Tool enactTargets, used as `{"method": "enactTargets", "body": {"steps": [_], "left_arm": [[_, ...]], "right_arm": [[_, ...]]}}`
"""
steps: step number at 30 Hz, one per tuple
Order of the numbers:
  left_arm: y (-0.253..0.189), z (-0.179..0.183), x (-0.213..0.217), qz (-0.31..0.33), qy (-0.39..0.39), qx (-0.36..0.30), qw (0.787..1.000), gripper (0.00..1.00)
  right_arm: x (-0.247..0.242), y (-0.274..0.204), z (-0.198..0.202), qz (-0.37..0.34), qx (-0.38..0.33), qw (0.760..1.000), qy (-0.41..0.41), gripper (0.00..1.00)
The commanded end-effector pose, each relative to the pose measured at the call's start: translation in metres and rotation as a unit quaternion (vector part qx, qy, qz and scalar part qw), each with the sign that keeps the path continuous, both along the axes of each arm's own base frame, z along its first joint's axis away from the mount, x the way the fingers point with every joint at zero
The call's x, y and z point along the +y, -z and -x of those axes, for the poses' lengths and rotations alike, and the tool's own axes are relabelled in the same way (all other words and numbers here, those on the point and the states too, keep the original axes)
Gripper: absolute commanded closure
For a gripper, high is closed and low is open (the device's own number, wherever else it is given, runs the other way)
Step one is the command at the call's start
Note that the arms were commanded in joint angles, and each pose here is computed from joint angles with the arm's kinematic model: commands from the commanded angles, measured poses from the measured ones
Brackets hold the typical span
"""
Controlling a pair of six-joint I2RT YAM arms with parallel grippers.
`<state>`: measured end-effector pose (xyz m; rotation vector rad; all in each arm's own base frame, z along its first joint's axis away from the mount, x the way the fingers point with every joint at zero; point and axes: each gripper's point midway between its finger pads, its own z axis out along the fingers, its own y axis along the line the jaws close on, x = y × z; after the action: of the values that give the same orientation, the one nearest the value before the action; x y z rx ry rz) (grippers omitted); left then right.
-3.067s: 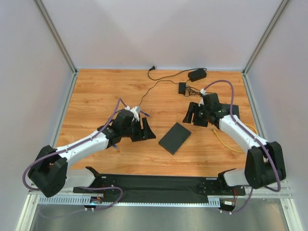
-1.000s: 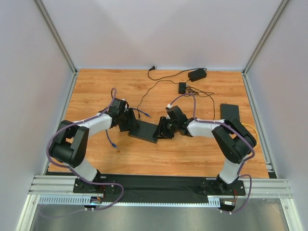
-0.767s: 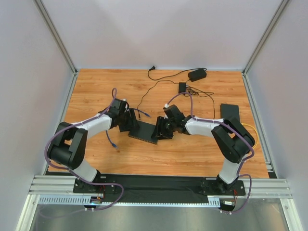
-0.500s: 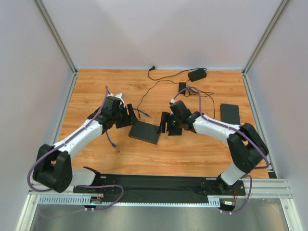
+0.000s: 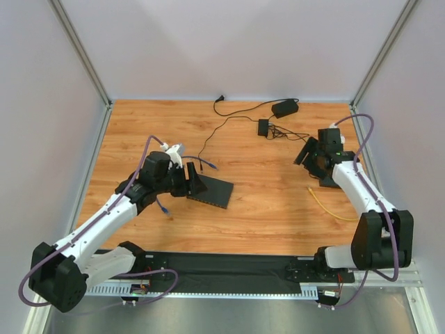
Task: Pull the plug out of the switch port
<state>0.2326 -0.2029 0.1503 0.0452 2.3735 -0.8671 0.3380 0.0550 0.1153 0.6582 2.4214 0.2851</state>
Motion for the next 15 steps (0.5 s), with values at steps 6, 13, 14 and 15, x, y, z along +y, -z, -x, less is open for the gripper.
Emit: {"method": "enactTargets", "body": {"steps": [6, 13, 14, 15], "left_arm": [[-0.018, 0.036, -0.032, 0.045, 0.082, -0.016, 0.995, 0.3], [-0.016, 0.038, -0.037, 0.049, 0.102, -0.023, 0.993, 0.3], [-0.017, 0.039, -0.039, 0.051, 0.107, -0.024, 0.993, 0.3], [-0.017, 0.04, -0.041, 0.054, 0.113, -0.023, 0.992, 0.3]], "right_arm": [[-0.099, -0.021, -0.035, -0.031, -0.026, 0.989, 0.142, 0.32], [-0.14, -0.004, -0.069, -0.044, -0.044, 0.986, 0.153, 0.27], [-0.143, 0.005, -0.072, -0.045, -0.038, 0.986, 0.154, 0.26], [-0.148, 0.008, -0.075, -0.043, -0.04, 0.986, 0.157, 0.25]]}}
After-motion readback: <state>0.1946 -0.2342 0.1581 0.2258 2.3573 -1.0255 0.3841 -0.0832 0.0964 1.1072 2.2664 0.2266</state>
